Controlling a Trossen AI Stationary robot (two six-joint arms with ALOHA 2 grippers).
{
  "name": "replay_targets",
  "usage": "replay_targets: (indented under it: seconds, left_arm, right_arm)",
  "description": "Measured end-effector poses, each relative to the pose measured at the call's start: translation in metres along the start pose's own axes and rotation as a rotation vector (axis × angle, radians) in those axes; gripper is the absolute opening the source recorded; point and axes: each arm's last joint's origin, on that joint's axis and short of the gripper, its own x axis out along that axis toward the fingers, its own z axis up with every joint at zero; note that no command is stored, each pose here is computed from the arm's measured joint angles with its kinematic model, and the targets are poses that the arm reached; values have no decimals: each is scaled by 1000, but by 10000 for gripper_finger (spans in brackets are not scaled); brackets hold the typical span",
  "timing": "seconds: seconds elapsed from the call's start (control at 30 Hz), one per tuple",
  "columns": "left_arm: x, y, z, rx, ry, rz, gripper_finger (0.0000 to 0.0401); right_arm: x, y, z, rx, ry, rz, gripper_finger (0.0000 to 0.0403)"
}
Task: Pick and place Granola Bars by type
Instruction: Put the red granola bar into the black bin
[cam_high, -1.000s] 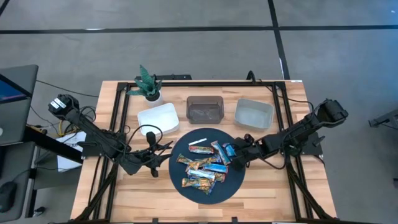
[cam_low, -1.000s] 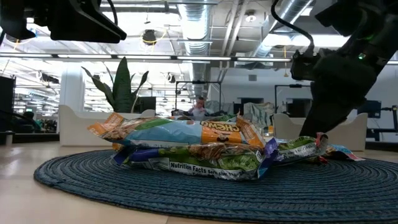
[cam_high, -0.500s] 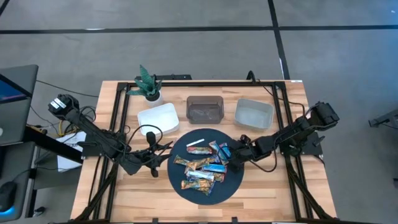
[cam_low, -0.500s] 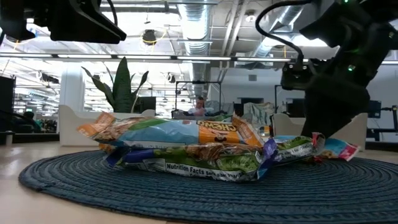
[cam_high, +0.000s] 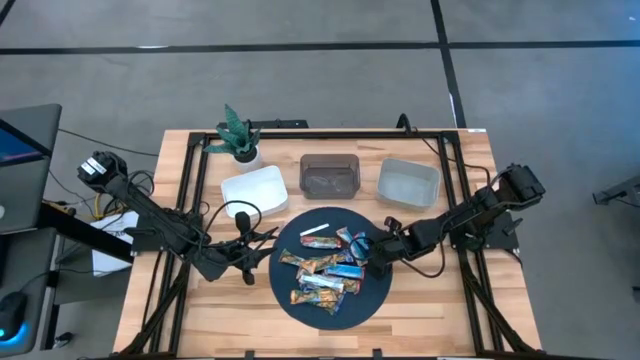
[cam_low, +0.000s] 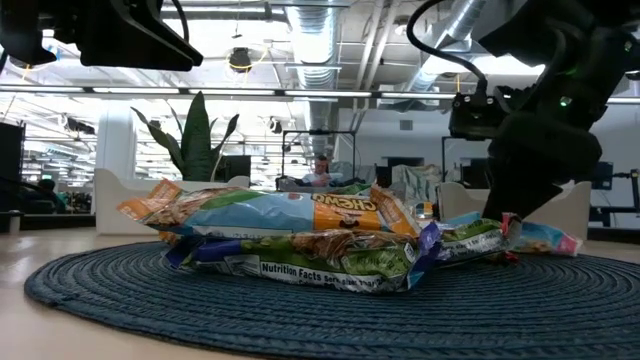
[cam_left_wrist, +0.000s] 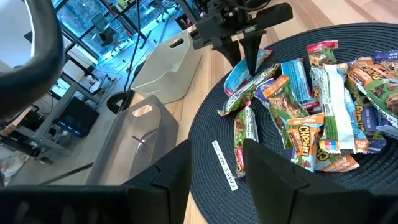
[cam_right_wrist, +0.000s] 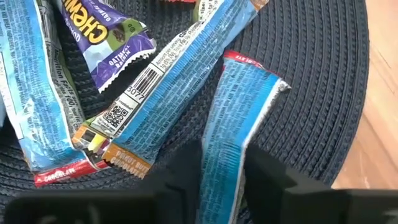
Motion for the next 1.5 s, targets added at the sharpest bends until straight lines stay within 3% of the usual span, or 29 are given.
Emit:
replay_targets:
  seconds: [0.2, 0.4, 0.7, 0.87, 0.97, 1.23, 1.37, 1.5]
  left_arm:
    - [0, 0, 0, 0, 0, 0, 138]
    - [0, 0, 0, 0, 0, 0, 138]
    - [0, 0, 0, -1, 0, 1, 138]
    - [3, 3, 0, -5, 6, 15, 138]
    - [5, 5, -1, -8, 18, 27, 138]
    - [8, 8, -2, -23, 28, 42, 138]
    - [8, 9, -2, -36, 29, 43, 138]
    - [8, 8, -3, -37, 29, 30, 138]
  right_arm:
    - [-4, 0, 2, -15, -16, 11, 45]
    - [-25, 3, 19, -55, -91, 27, 40]
    - [-51, -6, 73, -323, -318, -142, 39]
    - [-43, -40, 113, -406, -427, -204, 42]
    - [-40, -70, 136, -375, -470, -234, 43]
    - [-9, -138, 165, -331, -419, -225, 44]
    - [12, -156, 175, -313, -371, -225, 47]
    - [22, -157, 182, -327, -341, -221, 78]
